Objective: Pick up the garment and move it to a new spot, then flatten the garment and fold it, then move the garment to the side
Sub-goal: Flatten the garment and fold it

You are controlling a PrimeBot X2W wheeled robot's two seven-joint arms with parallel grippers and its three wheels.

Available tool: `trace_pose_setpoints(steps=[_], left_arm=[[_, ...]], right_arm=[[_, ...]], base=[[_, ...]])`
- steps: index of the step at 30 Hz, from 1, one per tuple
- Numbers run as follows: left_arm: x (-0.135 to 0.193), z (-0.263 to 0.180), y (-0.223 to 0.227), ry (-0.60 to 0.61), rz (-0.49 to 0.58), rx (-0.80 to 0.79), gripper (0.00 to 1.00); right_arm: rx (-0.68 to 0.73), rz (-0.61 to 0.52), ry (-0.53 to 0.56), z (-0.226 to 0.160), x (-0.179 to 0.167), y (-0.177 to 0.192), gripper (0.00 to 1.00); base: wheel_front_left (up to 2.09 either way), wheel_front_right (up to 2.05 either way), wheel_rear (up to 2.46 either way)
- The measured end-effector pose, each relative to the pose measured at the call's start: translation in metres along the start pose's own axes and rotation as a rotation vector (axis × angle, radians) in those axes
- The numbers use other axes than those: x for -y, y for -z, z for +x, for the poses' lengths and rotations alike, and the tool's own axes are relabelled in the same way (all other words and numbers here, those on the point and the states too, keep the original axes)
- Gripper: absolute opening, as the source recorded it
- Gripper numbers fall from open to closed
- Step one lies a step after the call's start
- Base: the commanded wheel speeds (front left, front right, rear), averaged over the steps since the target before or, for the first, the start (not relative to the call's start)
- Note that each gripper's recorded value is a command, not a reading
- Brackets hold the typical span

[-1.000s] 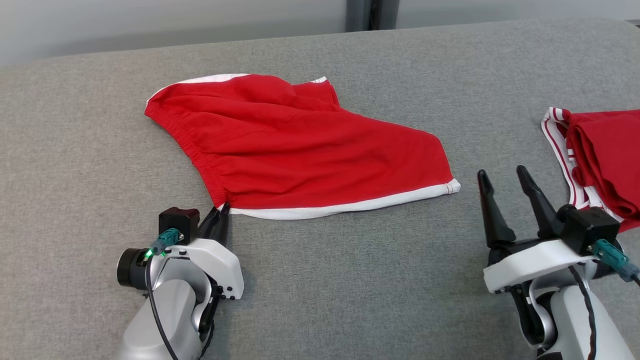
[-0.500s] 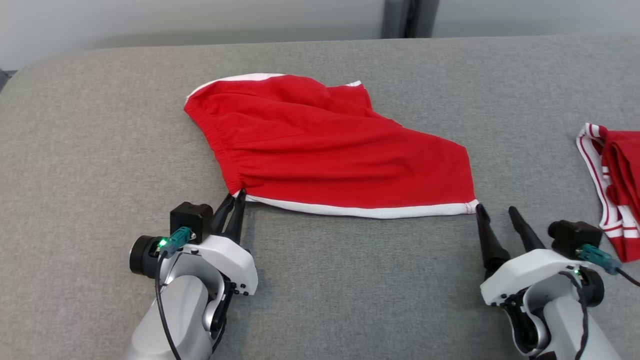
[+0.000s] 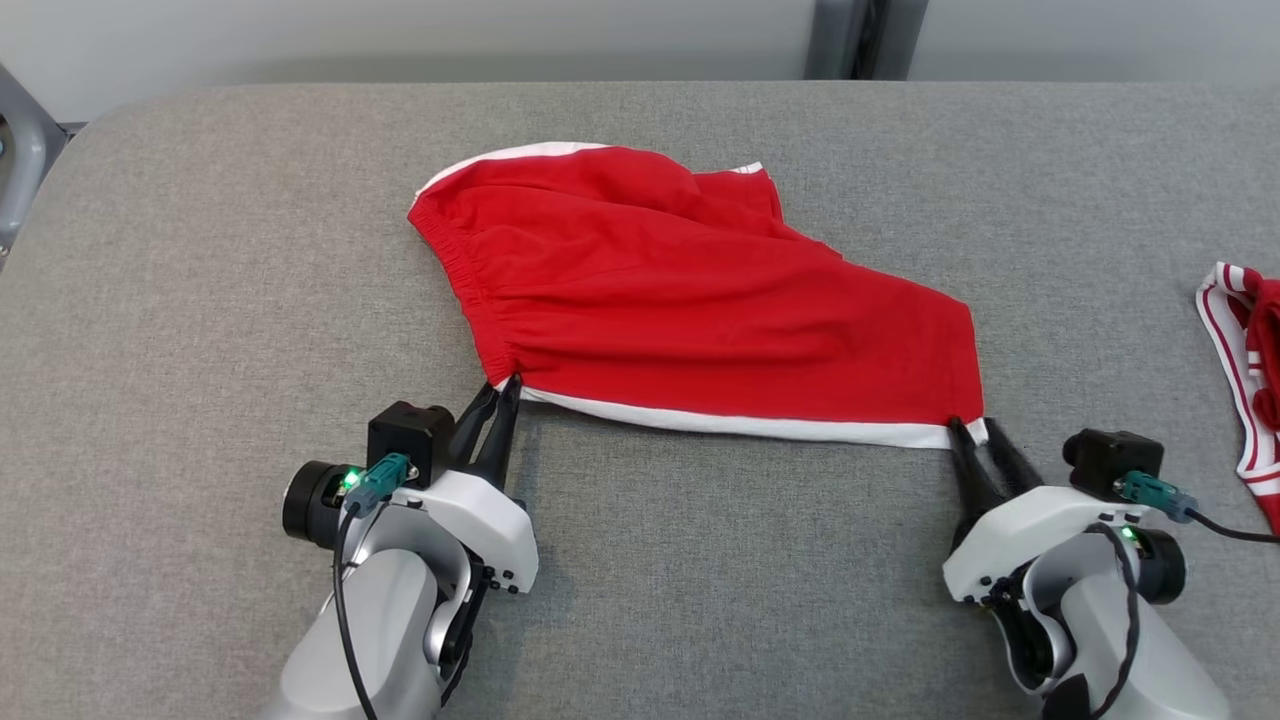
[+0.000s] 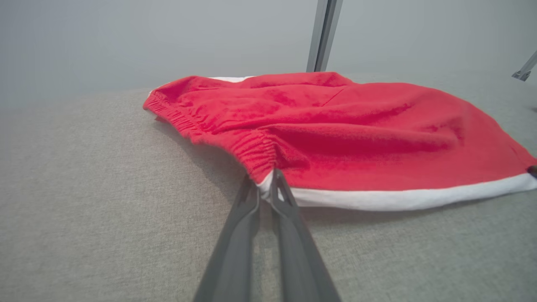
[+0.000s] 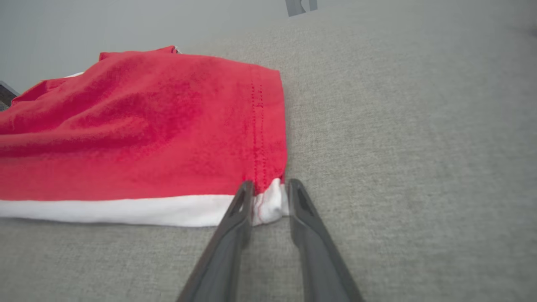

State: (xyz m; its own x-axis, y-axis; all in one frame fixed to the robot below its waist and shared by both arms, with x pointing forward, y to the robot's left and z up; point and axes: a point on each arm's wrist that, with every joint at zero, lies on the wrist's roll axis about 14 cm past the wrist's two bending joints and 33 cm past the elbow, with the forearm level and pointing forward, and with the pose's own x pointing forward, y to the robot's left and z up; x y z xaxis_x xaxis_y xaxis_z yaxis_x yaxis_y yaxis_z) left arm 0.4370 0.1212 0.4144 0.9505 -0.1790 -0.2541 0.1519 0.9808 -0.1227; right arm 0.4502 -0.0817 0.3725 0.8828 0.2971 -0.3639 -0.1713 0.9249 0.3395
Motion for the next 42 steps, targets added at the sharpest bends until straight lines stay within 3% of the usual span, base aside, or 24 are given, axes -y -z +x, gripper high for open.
trace_pose_setpoints(steps=[1, 7, 12, 17, 18, 26, 28, 35, 42], left_arm=[[0.000, 0.000, 0.000, -0.001, 0.000, 0.000, 0.00], [0.004, -0.003, 0.002, 0.017, 0.000, -0.016, 0.00], [0.010, -0.004, -0.016, 0.050, -0.027, 0.024, 0.00], [0.020, -0.007, -0.052, 0.112, -0.029, 0.091, 0.00], [0.027, -0.010, -0.070, 0.147, -0.015, 0.121, 0.00], [0.045, -0.028, -0.170, 0.249, -0.052, 0.279, 0.00], [0.055, -0.038, -0.203, 0.305, -0.101, 0.307, 0.00], [0.071, -0.052, -0.262, 0.411, -0.270, 0.311, 0.00], [0.078, -0.039, -0.271, 0.480, -0.353, 0.141, 0.00]], right_arm=[[-0.006, -0.001, -0.009, 0.000, -0.003, 0.001, 0.00], [0.010, 0.027, -0.041, -0.001, -0.015, -0.002, 0.00], [0.106, 0.019, -0.058, -0.003, -0.022, -0.030, 0.00], [0.288, 0.005, -0.104, -0.010, -0.036, -0.093, 0.00], [0.367, 0.000, -0.126, -0.017, -0.041, -0.122, 0.00], [0.656, -0.009, -0.194, -0.061, -0.058, -0.239, 0.00], [0.734, -0.025, -0.218, -0.079, -0.065, -0.275, 0.00], [0.860, -0.081, -0.238, -0.115, -0.079, -0.333, 0.00], [0.861, -0.146, -0.198, -0.113, -0.079, -0.357, 0.00]], base=[[0.00, 0.00, 0.00], [0.00, 0.00, 0.00], [0.00, 0.00, 0.00], [0.00, 0.00, 0.00], [0.00, 0.00, 0.00], [0.00, 0.00, 0.00], [0.00, 0.00, 0.00], [0.00, 0.00, 0.00], [0.00, 0.00, 0.00]])
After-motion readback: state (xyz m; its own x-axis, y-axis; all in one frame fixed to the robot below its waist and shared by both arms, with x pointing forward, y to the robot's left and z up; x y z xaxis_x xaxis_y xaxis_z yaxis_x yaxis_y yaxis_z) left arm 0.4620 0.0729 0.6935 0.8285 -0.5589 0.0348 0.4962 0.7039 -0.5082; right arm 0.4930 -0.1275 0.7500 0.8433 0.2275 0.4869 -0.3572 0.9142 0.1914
